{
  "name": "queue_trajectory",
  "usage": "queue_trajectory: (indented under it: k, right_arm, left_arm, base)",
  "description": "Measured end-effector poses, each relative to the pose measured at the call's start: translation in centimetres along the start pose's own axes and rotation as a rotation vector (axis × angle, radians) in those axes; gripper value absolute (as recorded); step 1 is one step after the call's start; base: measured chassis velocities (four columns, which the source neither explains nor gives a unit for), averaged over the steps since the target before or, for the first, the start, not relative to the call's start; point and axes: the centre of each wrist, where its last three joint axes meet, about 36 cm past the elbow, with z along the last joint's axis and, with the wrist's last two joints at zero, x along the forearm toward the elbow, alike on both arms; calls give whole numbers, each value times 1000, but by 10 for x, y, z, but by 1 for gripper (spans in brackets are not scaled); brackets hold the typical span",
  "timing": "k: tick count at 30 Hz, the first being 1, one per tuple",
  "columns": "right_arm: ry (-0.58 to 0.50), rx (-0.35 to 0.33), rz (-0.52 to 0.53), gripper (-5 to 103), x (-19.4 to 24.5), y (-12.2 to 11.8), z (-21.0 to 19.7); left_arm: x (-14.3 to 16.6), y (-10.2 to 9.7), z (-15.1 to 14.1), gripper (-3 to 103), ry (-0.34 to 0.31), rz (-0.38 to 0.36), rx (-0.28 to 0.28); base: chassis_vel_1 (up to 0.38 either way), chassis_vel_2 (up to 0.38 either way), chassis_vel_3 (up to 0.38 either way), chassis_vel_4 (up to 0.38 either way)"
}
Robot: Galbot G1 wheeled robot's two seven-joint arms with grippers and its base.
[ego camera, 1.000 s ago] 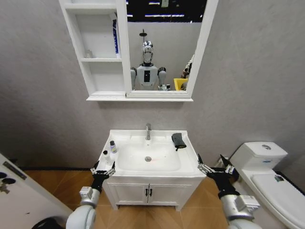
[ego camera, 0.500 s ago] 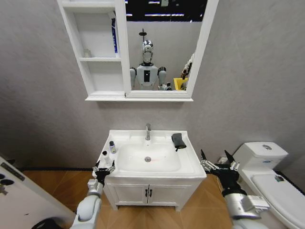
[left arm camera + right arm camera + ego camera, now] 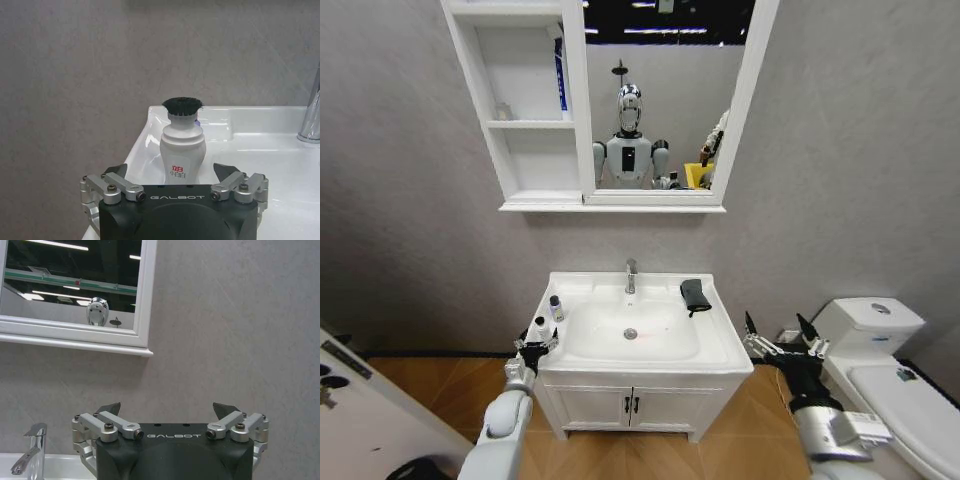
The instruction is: Move facial cleanser and shampoo from washbasin to cabinet, then wipe washbasin with towel.
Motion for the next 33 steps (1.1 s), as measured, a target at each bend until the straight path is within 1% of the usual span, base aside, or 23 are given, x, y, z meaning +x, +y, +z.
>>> queue_trajectory:
  k: [1, 2, 4, 5, 6, 7, 9, 10, 12, 13, 15, 17, 18, 19, 21, 22, 23, 24, 27, 28, 30, 32, 33]
  right_arm:
    - [0, 3, 4, 100, 1, -1, 0]
    - [0, 3, 4, 100, 1, -1, 0]
    - [0, 0, 5, 100, 1, -1, 1]
    - [0, 0, 5, 100, 1, -1, 1]
    - [-3, -2, 3, 100, 0, 0, 1]
    - [-3, -2, 3, 100, 0, 0, 1]
    - [-5, -4, -1, 100, -1, 1, 0]
    - [-5, -4, -1, 100, -1, 1, 0]
    - [-4, 0, -2, 100, -1, 1, 0]
    - [-4, 0, -2, 100, -1, 1, 0]
    - [2, 4, -1, 100, -1, 0, 2]
    - [4, 4, -1, 100, -1, -1, 3]
    - [4, 4, -1, 100, -1, -1, 3]
    - [5, 3, -2, 100, -2, 0, 3]
    - [4, -1, -7, 100, -3, 2, 4]
    - [4, -1, -7, 100, -3, 2, 4]
    - [5, -5, -10, 100, -4, 4, 4]
    - [5, -5, -10, 100, -4, 4, 4]
    - [15, -10, -12, 100, -3, 6, 8]
    - [15, -10, -12, 100, -3, 6, 8]
    - [18, -11, -9, 100, -2, 6, 10]
    - [20, -11, -5, 100, -1, 5, 13]
    - [20, -11, -5, 100, -1, 5, 13]
  left_arm:
    - [0, -1, 1, 94, 5, -4, 3]
    - [0, -1, 1, 94, 5, -4, 3]
    - [2, 1, 3, 84, 11, -12, 7]
    - [2, 1, 3, 84, 11, -12, 7]
    - [3, 2, 3, 73, 11, -13, 8]
    - [3, 2, 3, 73, 11, -13, 8]
    - [2, 3, 2, 62, 7, -13, 9]
    - [2, 3, 2, 62, 7, -13, 9]
    - [4, 2, -3, 51, -5, -6, 17]
    - [4, 2, -3, 51, -5, -6, 17]
    - [13, 0, -15, 41, -22, 3, 19]
    - [26, -2, -44, 33, -60, 13, 19]
    - [26, -2, -44, 33, -60, 13, 19]
    - [32, -3, -60, 33, -78, 17, 18]
    - [48, -1, -108, 29, -126, 20, 3]
    - [48, -1, -108, 29, -126, 20, 3]
    - [58, 1, -143, 29, -158, 20, 1]
    - [58, 1, -143, 29, -158, 20, 1]
    - [89, 6, -241, 29, -162, 42, 20]
    - [89, 6, -241, 29, -162, 42, 20]
    - [97, 12, -275, 29, -153, 64, 0]
    - [103, 21, -321, 29, -179, 84, -44]
    - [103, 21, -321, 29, -179, 84, -44]
  base:
    - [0, 0, 0, 0]
    - [0, 0, 0, 0]
    - [0, 0, 0, 0]
    - [0, 0, 0, 0]
    - [0, 0, 0, 0]
    - [0, 0, 0, 0]
    - [0, 0, 0, 0]
    - [0, 0, 0, 0]
    - [0, 0, 0, 0]
    - [0, 0, 0, 0]
    - [0, 0, 0, 0]
    - [0, 0, 0, 0]
    - [0, 0, 0, 0]
    - [0, 0, 0, 0]
    - [0, 0, 0, 0]
    - [0, 0, 0, 0]
    - [0, 0, 0, 0]
    - [0, 0, 0, 0]
    - [0, 0, 0, 0]
    - [0, 0, 0, 0]
    - [0, 0, 0, 0]
    - [0, 0, 0, 0]
    - [0, 0, 0, 0]
